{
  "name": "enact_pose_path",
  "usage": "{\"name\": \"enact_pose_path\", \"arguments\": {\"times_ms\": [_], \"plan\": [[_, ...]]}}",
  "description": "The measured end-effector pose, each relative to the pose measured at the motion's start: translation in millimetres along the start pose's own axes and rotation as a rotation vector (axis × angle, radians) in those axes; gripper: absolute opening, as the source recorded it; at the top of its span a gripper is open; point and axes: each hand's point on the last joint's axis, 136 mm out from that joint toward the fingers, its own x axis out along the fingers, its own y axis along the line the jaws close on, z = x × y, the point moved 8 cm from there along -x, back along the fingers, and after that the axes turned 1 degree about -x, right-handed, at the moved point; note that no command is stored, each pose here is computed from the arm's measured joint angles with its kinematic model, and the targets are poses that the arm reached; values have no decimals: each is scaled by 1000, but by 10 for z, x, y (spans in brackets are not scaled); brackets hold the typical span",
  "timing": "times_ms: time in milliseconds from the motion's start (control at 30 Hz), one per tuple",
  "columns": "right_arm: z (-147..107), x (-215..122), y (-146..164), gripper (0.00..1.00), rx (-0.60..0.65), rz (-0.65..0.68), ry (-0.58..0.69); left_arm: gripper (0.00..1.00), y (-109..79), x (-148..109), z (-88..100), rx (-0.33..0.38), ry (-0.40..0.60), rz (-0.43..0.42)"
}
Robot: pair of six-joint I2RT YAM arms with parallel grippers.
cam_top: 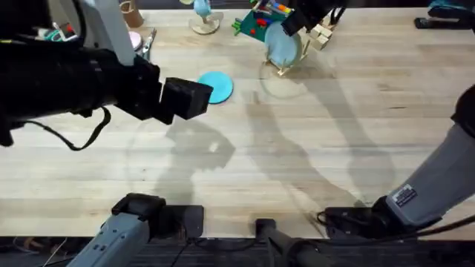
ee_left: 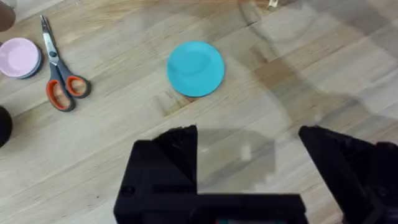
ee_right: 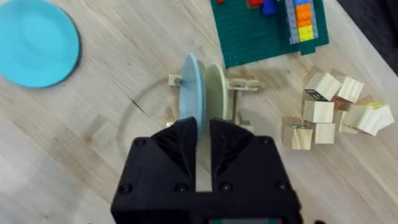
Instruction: Pick up the plates from the table one by one and place each into a slot on the dish rack.
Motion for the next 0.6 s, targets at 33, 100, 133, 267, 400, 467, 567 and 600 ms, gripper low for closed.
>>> {"name": "enact_pose_path", "arguments": {"times_ms": [33,100,133,267,400,467,567,600], "plan": [[0,0,0,151,0,0,0,995,0,0,0,0,0,0],[1,0,0,167,0,0,0,995,0,0,0,0,0,0],[0,0,-1,180,0,0,0,995,0,0,0,0,0,0],[1,0,0,187,0,0,0,995,0,0,0,0,0,0],[0,2,0,192,0,0,0,995,0,0,0,0,0,0],[1,-1,-1,212,1,0,0,995,0,0,0,0,0,0],[7,-43,3,261,11,-3,-5,993,0,0,0,0,0,0],[10,-86,8,286,14,-5,-8,993,0,0,0,0,0,0]]}}
